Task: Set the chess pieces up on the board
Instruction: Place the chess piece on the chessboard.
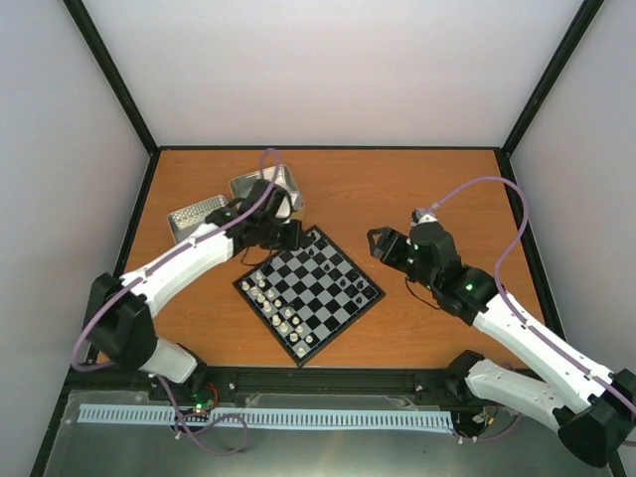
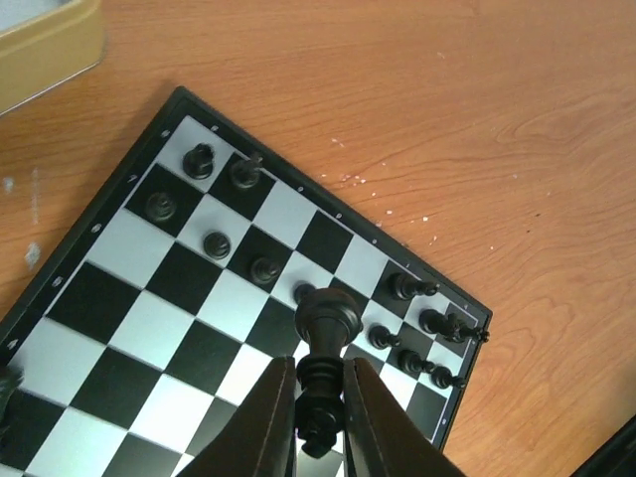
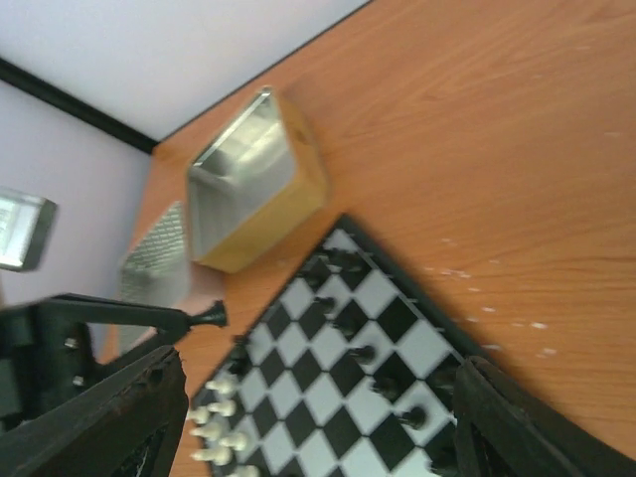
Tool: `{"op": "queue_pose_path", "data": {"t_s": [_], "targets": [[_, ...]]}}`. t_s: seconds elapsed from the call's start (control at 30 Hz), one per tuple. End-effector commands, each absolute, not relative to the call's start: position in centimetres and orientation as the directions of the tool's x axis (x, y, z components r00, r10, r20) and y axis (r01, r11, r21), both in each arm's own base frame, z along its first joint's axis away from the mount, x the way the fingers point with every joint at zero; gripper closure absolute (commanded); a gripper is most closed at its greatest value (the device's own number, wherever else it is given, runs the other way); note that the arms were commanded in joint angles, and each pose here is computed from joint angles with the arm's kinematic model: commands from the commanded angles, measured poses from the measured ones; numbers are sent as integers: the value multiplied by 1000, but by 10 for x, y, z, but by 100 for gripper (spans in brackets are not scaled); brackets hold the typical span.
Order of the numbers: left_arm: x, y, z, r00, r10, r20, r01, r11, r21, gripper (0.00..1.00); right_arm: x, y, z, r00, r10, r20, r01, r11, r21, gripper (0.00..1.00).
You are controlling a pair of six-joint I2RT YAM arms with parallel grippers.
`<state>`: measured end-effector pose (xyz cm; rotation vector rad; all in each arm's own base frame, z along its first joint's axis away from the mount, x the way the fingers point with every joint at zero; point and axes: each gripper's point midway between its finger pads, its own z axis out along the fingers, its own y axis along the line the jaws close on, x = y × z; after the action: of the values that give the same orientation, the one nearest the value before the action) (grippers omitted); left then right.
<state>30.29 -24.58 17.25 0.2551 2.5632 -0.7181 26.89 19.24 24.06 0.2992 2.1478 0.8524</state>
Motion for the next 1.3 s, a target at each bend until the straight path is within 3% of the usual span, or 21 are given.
{"op": "queue_pose_path", "data": {"t_s": [0.0, 0.17, 0.4, 0.9, 1.27], "targets": [[304, -270, 169, -863, 197, -466, 370, 873, -317, 95, 264, 150, 222, -598, 475, -646, 52, 827, 560, 27], [307, -303, 145, -860, 312, -404, 415, 888, -198, 95, 257, 131, 218, -554, 509, -659, 94, 825, 558, 27], [317, -332, 127, -856, 379, -352, 452, 879, -153, 95, 250, 111, 209, -525, 486, -698, 133, 857, 497, 27], [319, -336, 92, -865, 443, -235, 474, 875, -97, 93, 247, 104, 193, -526, 468, -710, 147, 873, 466, 27], [325, -337, 77, -862, 462, -208, 483, 874, -62, 92, 245, 103, 188, -536, 461, -707, 147, 876, 459, 27]]}}
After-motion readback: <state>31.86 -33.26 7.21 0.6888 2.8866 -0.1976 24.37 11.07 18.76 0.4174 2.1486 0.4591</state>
